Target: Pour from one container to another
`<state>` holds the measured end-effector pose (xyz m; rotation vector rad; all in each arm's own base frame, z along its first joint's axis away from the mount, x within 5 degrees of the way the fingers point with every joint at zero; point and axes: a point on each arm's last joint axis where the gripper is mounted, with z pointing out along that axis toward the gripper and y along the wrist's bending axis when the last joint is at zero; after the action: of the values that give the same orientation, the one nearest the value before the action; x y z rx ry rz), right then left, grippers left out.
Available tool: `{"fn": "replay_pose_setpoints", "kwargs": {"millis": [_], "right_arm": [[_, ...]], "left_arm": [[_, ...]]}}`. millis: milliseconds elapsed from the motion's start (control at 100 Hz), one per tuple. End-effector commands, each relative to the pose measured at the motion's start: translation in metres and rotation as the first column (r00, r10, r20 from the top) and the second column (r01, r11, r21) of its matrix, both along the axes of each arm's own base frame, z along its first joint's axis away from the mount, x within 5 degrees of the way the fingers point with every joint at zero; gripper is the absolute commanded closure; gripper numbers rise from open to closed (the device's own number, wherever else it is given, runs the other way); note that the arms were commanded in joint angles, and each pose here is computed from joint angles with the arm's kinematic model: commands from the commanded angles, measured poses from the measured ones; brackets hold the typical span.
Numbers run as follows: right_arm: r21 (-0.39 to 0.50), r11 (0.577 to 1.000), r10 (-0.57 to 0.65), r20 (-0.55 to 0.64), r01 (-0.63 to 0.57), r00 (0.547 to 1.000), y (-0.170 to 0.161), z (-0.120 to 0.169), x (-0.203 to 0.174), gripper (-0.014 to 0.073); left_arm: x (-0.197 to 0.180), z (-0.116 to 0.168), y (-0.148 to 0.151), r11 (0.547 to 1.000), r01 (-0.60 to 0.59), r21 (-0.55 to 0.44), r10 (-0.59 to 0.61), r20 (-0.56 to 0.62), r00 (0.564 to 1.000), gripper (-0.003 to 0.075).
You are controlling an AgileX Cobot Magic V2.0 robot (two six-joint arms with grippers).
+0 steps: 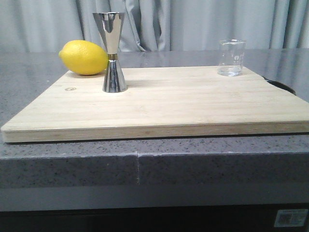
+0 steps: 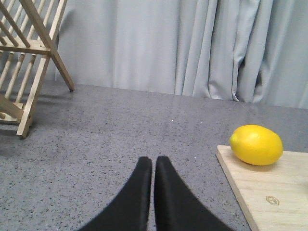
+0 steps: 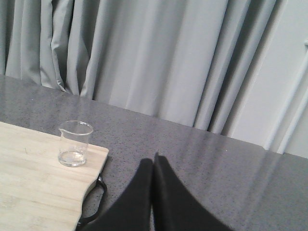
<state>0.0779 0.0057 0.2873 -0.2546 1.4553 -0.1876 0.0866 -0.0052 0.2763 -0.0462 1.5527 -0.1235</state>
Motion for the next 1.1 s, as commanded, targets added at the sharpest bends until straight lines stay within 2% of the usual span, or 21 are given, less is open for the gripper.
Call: {"fn": "replay_pose_setpoints", "kwargs": {"millis": [0, 560, 630, 750, 910, 1090], "right_arm": [[-0.001, 1.000, 0.014, 0.026, -0.014, 1.000, 0.001, 0.009, -0.001, 0.0650], [-0.001, 1.000, 0.014, 0.026, -0.014, 1.000, 0.001, 0.009, -0.001, 0.0650], [-0.001, 1.000, 0.014, 0.026, -0.014, 1.000, 0.001, 0.009, -0.001, 0.0650], [-0.001, 1.000, 0.014, 0.026, -0.014, 1.000, 0.001, 0.009, -0.001, 0.0650], [-0.001, 1.000, 0.014, 0.026, -0.014, 1.000, 0.001, 0.009, -0.001, 0.0650], [-0.001, 1.000, 0.014, 0.026, -0.014, 1.000, 0.001, 0.009, -0.001, 0.0650]], "left_arm": [[0.000, 0.009, -0.001, 0.999, 0.010, -0.034, -0.009, 0.025, 1.000, 0.0739], [-0.002, 0.010, -0.003, 0.999, 0.030, -0.030, -0.029, 0.034, 0.999, 0.0739], [-0.003, 0.010, -0.002, 1.000, 0.026, -0.013, -0.026, 0.038, 0.999, 0.0739], [-0.008, 0.011, -0.004, 0.996, 0.030, 0.088, -0.035, 0.054, 0.998, 0.0739], [-0.017, 0.011, -0.001, 0.996, -0.008, 0.090, 0.002, 0.072, 0.997, 0.0739], [-0.022, 0.008, 0.003, 0.998, -0.049, 0.043, 0.047, 0.041, 0.998, 0.0739]]}}
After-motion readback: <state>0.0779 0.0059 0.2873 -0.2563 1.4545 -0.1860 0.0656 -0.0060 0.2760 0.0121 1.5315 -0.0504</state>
